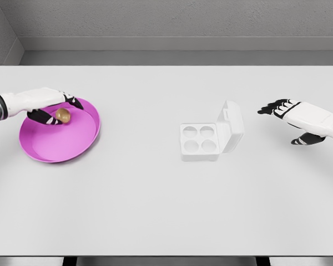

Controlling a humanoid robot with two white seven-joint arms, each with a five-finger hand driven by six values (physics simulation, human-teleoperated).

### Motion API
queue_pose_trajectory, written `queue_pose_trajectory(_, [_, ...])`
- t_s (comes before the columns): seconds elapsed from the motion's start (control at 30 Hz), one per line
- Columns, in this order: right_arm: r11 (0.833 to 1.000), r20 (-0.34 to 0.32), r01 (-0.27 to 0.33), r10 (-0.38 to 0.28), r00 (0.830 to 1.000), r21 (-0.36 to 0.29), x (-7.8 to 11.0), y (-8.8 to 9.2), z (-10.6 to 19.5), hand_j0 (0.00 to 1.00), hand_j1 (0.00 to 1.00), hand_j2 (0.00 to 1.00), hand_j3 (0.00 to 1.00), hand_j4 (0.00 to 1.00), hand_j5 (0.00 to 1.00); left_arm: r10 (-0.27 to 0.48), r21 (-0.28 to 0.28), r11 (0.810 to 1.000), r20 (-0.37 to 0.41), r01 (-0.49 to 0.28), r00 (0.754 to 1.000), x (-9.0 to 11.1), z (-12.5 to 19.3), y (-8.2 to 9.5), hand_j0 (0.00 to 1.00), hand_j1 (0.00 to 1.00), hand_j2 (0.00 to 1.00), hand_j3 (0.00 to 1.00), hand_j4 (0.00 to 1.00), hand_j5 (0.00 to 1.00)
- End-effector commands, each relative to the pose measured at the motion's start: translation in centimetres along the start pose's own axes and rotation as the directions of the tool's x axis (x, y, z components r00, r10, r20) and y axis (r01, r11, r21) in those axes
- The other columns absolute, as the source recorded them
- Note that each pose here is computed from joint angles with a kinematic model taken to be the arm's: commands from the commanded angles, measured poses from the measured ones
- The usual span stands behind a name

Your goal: Pack egg into the box and close the box lid

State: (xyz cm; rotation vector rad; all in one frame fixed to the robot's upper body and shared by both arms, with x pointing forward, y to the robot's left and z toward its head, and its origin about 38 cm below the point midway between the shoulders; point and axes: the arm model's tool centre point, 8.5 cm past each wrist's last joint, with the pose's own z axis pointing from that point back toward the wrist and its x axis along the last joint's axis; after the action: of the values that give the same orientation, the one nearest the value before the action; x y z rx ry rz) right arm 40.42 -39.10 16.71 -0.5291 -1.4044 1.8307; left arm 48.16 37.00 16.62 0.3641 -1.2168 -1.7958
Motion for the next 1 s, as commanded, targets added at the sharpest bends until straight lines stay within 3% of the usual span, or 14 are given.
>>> queue_pose_trajectory(0.0, [1.000,-0.001,0.004,-0.004,1.000,-0.004,0.0,-0.1,0.0,1.00,1.00,1.00,1.00,1.00,1.00,0.010,-0.003,1.000,-0.006,-0.010,1.000,-0.2,-0.2,-0.3,0.74,0.74,0.74,0.74,0.74,0.74])
queue_pose_trajectory(0.97, [1.000,-0.001,0.003,-0.003,1.000,-0.003,0.0,-0.1,0.0,1.00,1.00,1.00,1.00,1.00,1.00,0.042,-0.013,0.999,-0.030,-0.043,0.999,-1.1,-0.2,-1.0,0.70,0.70,0.70,0.70,0.70,0.70])
